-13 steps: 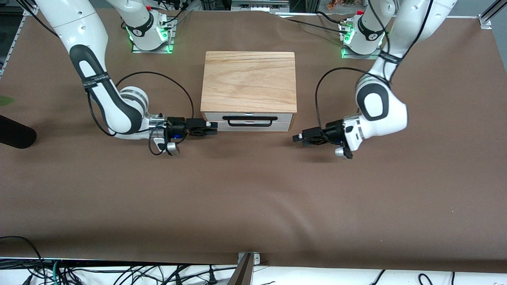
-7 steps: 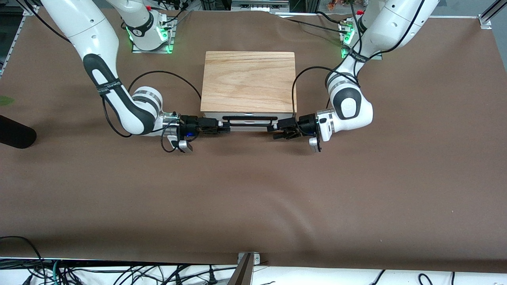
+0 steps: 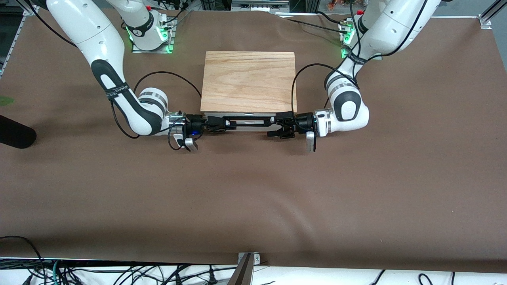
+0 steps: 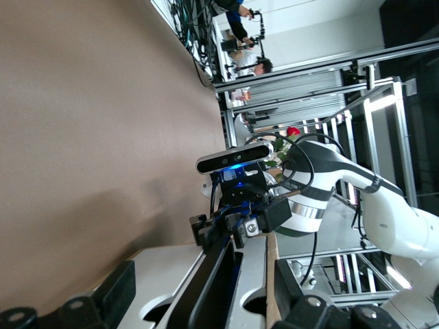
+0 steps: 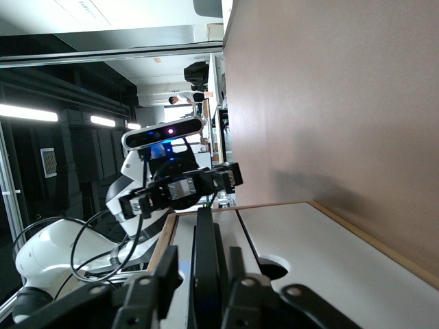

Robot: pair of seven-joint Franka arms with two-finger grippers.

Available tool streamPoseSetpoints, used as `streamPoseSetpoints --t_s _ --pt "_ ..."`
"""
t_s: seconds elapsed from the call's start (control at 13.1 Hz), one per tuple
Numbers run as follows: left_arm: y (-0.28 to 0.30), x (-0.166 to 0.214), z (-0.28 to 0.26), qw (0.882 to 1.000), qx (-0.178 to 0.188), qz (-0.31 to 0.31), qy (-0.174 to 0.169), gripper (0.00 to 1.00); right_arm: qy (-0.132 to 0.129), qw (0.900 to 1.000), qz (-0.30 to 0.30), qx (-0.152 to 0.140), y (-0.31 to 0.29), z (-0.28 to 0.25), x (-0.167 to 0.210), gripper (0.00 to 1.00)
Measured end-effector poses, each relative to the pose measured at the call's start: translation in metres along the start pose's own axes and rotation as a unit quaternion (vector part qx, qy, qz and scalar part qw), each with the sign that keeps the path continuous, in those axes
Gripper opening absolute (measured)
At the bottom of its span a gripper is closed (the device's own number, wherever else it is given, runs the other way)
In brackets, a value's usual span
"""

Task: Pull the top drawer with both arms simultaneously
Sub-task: 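Close the left gripper and the right gripper on the black handle, then hold the handle with both grippers and begin pulling it outward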

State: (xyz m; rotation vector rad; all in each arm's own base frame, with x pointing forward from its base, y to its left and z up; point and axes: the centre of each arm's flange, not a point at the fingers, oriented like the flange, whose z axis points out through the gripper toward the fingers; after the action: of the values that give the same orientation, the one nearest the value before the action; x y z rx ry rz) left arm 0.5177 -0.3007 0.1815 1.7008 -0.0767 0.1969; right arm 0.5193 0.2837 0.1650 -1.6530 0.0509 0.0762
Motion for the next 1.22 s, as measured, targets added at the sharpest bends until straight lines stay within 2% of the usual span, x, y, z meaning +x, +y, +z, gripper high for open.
streamPoseSetpoints --t_s 0.08,0.15,0.23,0.38,0.46,0.61,0.69,0.77,0.84,1.22 --pt "-0.008 -0.003 -0.002 1.0 -0.008 -0.004 -0.001 0.87 0.0 1.0 0.0 0.0 0.0 0.0 0.0 0.31" --pt "-0.015 -0.005 -0.004 1.0 -0.013 -0.011 0.003 0.87 0.0 1.0 -0.001 -0.001 0.001 0.0 0.0 0.26" --pt "-0.02 -0.006 -0.004 1.0 -0.016 -0.017 0.009 0.78 0.002 1.0 -0.002 0.002 0.002 0.0 0.0 0.19" --pt "-0.022 -0.008 -0.004 1.0 -0.017 -0.022 0.013 0.56 0.002 1.0 -0.002 0.004 0.003 0.0 0.0 0.19" --pt "-0.024 -0.01 -0.004 1.0 -0.016 -0.024 0.013 0.56 0.002 1.0 -0.002 0.004 0.003 0.0 0.0 0.19" --pt "-0.026 -0.015 -0.004 0.999 -0.019 -0.029 0.011 0.43 0.002 1.0 -0.002 0.003 0.003 0.0 0.0 0.19" --pt "-0.027 -0.017 -0.004 0.999 -0.02 -0.032 0.01 0.43 0.002 1.0 -0.002 0.004 0.003 0.0 0.0 0.19" --pt "-0.029 -0.021 -0.004 0.999 -0.019 -0.035 0.008 0.5 0.002 1.0 -0.002 0.004 0.003 0.0 0.0 0.19" --pt "-0.029 -0.023 -0.004 0.999 -0.021 -0.037 0.007 0.51 0.002 1.0 -0.002 0.004 0.003 0.0 0.0 0.19" --pt "-0.026 -0.024 -0.005 0.999 -0.027 -0.035 0.005 0.48 0.002 1.0 -0.002 0.004 0.003 0.0 0.0 0.19"
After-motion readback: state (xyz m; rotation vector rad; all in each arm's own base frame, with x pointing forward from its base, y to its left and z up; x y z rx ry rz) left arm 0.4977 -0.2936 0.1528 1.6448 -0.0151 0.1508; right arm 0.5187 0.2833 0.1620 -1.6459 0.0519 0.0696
